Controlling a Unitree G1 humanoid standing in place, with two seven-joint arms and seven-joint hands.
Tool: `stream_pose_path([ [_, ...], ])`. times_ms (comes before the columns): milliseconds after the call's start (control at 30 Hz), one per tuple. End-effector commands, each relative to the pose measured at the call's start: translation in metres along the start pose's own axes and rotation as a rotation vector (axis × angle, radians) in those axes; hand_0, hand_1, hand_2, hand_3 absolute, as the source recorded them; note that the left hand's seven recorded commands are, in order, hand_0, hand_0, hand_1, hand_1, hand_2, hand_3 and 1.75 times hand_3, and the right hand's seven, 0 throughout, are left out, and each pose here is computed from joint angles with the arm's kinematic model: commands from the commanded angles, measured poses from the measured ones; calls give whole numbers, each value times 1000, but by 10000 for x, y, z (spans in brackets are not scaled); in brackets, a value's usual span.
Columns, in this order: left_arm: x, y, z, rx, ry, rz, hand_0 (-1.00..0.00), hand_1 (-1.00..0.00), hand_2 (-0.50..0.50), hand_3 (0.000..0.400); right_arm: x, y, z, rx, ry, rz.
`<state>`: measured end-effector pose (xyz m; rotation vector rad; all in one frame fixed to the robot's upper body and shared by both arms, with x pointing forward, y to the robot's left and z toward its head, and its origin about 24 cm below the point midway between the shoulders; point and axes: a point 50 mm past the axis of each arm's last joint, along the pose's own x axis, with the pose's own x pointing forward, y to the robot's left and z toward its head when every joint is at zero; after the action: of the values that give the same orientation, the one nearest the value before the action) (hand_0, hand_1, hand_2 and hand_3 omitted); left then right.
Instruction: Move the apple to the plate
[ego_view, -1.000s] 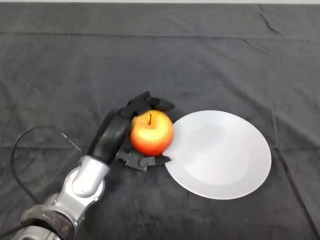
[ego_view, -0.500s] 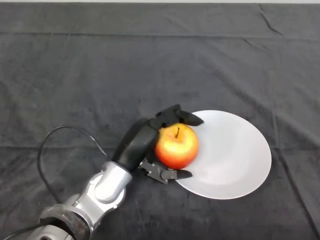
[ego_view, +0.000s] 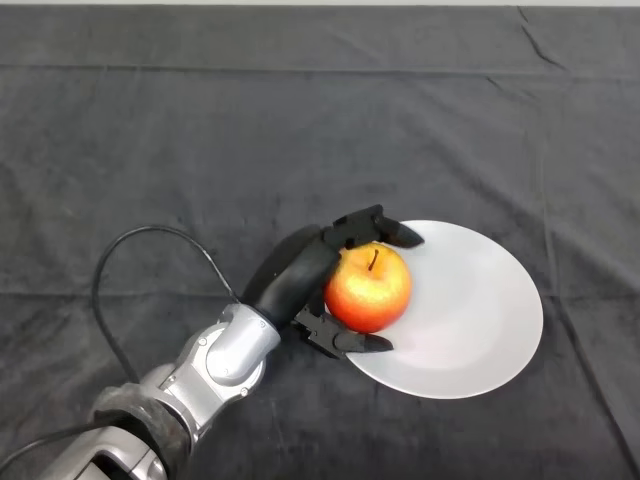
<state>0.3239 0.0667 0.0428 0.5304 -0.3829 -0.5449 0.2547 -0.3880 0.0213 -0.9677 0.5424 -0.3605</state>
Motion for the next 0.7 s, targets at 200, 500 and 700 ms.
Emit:
stream_pose_path([
  [200, 98, 48, 41, 28, 11, -29, 0, -129, 65, 52, -86, 229, -152, -11, 53, 62],
  [500, 88, 69, 6, 37, 41, -29, 0, 0, 0, 0, -87, 229, -152, -10, 52, 62],
  [700, 39, 138, -44, 44, 58, -17, 0, 0, 0, 0, -87, 229, -152, -10, 52, 62],
])
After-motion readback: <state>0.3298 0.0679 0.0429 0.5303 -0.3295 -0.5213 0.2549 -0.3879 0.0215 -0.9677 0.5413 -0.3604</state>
